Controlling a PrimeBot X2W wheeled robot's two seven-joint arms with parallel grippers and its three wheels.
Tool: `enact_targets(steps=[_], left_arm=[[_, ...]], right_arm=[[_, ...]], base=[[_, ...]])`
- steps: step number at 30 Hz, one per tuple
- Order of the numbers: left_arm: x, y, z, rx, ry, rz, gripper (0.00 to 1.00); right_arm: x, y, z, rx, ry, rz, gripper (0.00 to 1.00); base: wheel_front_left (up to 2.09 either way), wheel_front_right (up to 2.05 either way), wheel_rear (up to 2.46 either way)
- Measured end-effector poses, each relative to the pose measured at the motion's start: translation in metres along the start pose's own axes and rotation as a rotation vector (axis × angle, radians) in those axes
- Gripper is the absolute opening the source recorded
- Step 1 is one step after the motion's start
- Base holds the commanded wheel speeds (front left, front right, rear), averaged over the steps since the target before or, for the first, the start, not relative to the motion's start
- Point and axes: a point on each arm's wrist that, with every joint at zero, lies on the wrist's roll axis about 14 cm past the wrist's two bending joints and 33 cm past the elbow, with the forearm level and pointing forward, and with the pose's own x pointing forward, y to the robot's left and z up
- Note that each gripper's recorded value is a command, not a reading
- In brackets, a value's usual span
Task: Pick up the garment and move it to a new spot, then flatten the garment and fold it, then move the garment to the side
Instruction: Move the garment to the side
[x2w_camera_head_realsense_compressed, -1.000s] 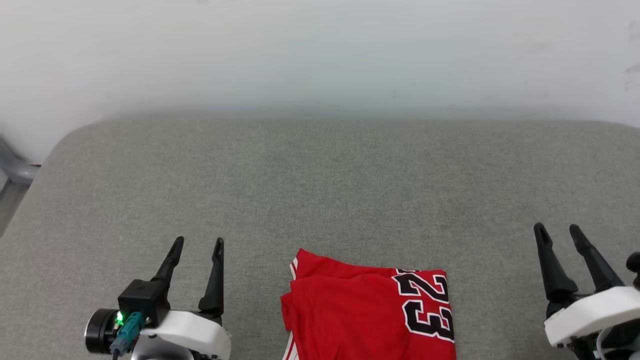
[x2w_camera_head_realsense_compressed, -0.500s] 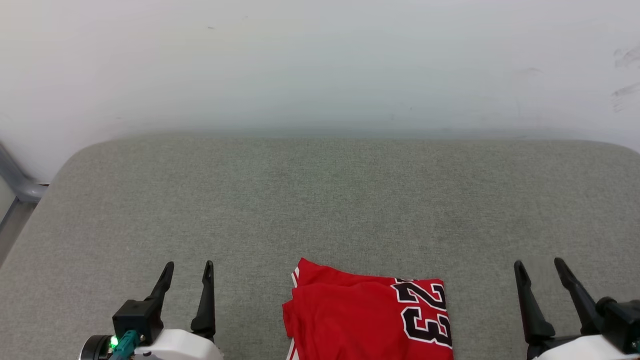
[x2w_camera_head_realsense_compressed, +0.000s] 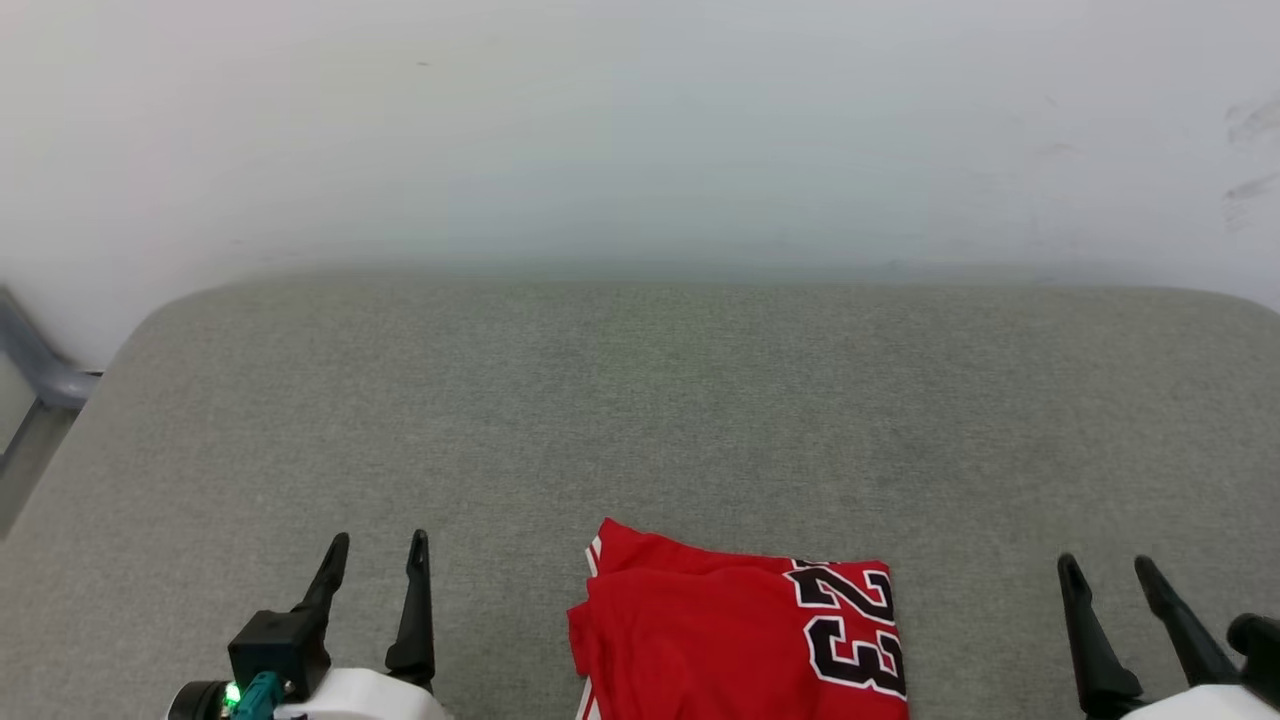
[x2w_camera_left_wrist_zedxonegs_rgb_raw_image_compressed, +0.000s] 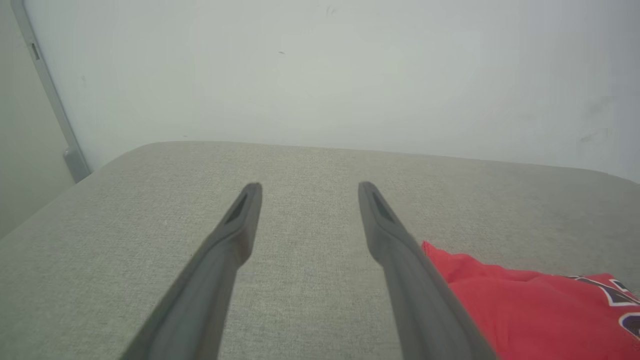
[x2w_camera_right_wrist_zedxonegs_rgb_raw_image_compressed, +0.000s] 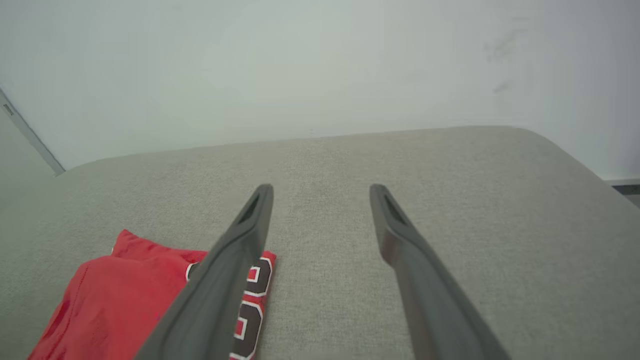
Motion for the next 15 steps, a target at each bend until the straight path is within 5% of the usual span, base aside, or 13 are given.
enact_targets(steps=[7, 15], left_arm=[[0.006, 0.0, 0.012, -0.007, -0.042, 0.003, 1.0], [0.018, 0.002, 0.019, -0.024, -0.071, 0.029, 1.0]], right_arm=[[-0.005, -0.024, -0.058, 0.161, 0.294, -0.067, 1.0], [0.002, 0.002, -0.113, 0.214, 0.658, 0.056, 1.0]], base=[[0.0, 0.0, 0.0], [0.0, 0.0, 0.0]])
